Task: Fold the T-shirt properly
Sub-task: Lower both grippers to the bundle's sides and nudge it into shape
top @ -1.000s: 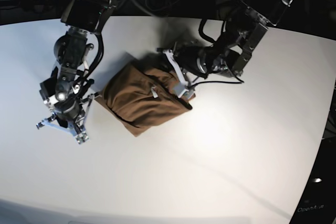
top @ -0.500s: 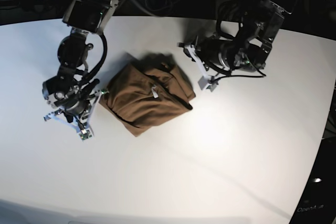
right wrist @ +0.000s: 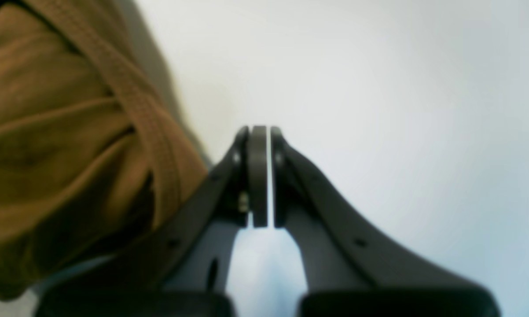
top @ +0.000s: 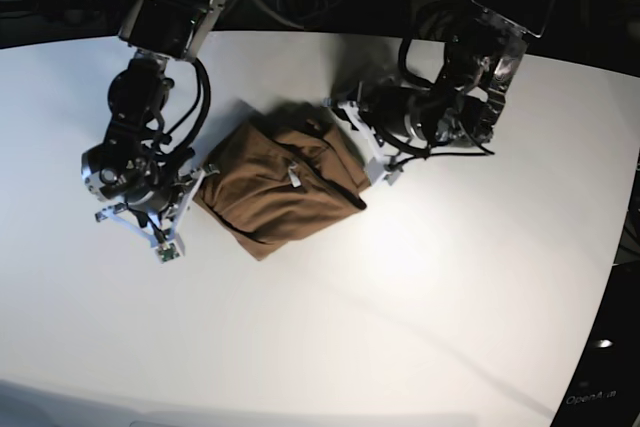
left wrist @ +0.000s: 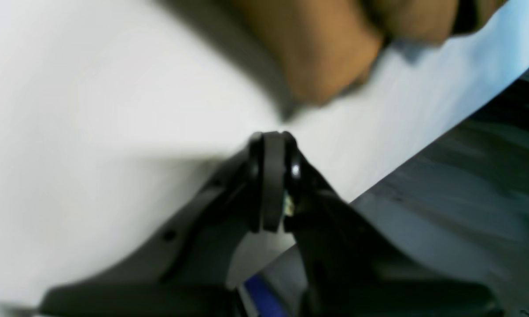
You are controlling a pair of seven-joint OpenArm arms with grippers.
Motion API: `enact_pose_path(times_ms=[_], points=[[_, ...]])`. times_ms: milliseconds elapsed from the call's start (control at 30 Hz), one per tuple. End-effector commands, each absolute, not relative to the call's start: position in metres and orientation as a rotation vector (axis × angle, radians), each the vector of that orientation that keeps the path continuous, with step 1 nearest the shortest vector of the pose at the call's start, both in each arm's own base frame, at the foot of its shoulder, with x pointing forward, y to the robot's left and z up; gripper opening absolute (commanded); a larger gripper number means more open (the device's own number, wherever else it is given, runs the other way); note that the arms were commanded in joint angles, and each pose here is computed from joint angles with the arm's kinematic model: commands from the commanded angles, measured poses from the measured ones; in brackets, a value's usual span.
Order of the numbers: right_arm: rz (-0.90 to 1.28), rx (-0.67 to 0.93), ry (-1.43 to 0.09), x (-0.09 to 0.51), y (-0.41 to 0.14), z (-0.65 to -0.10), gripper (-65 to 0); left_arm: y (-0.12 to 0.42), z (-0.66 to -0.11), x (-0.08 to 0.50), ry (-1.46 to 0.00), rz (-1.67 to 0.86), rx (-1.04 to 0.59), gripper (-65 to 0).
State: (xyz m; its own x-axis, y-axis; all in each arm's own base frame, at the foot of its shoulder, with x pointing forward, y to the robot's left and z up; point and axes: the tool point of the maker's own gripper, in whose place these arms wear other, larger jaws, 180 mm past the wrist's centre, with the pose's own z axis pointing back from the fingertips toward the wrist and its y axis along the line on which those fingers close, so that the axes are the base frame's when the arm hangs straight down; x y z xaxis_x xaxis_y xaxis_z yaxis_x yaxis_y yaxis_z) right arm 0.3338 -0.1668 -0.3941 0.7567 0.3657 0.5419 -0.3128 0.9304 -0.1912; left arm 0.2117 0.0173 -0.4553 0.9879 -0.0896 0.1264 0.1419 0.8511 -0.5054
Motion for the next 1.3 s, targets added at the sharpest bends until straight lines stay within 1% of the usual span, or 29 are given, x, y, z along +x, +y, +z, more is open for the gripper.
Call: enact_pose_path(times_ms=[0, 100, 267, 400, 500, 667, 933, 1100, 1267], points=[[0.367, -0.091, -0.664, 0.345, -0.166, -0.381, -64.9, 0.047, -0.482, 0.2, -0.063, -0.131, -0.363, -63.2], [0.361, -0.061, -0.669, 0.342, -0.161, -0.384, -64.9, 0.05, -0.49, 0.199, -0.059, -0.143, -0.317, -63.2], [0.372, -0.026, -0.676, 0.342, -0.158, -0.386, -64.9, 0.044, -0.497, 0.197, -0.047, -0.147, -0.296, -63.2], [0.376, 0.015, -0.639, 0.337, -0.155, -0.403, -64.9, 0.049, -0.504, 0.203, -0.032, -0.139, -0.269, -63.2], [0.376, 0.029, -0.605, 0.328, -0.156, -0.415, -64.9, 0.053, -0.507, 0.215, -0.059, -0.126, -0.258, -63.2], [0.377, 0.033, -0.61, 0.314, -0.155, -0.421, -64.9, 0.057, -0.51, 0.236, -0.088, -0.103, -0.245, -63.2], [0.379, 0.03, -0.564, 0.286, -0.157, -0.433, -64.9, 0.072, -0.516, 0.271, -0.147, -0.07, -0.197, -63.2], [0.422, 0.031, -0.588, 0.261, -0.147, -0.432, -64.9, 0.085, -0.509, 0.315, -0.271, -0.049, -0.164, -63.2], [0.453, 0.05, -0.598, 0.235, -0.136, -0.434, -64.9, 0.101, -0.488, 0.374, -0.443, -0.002, -0.137, -63.2]])
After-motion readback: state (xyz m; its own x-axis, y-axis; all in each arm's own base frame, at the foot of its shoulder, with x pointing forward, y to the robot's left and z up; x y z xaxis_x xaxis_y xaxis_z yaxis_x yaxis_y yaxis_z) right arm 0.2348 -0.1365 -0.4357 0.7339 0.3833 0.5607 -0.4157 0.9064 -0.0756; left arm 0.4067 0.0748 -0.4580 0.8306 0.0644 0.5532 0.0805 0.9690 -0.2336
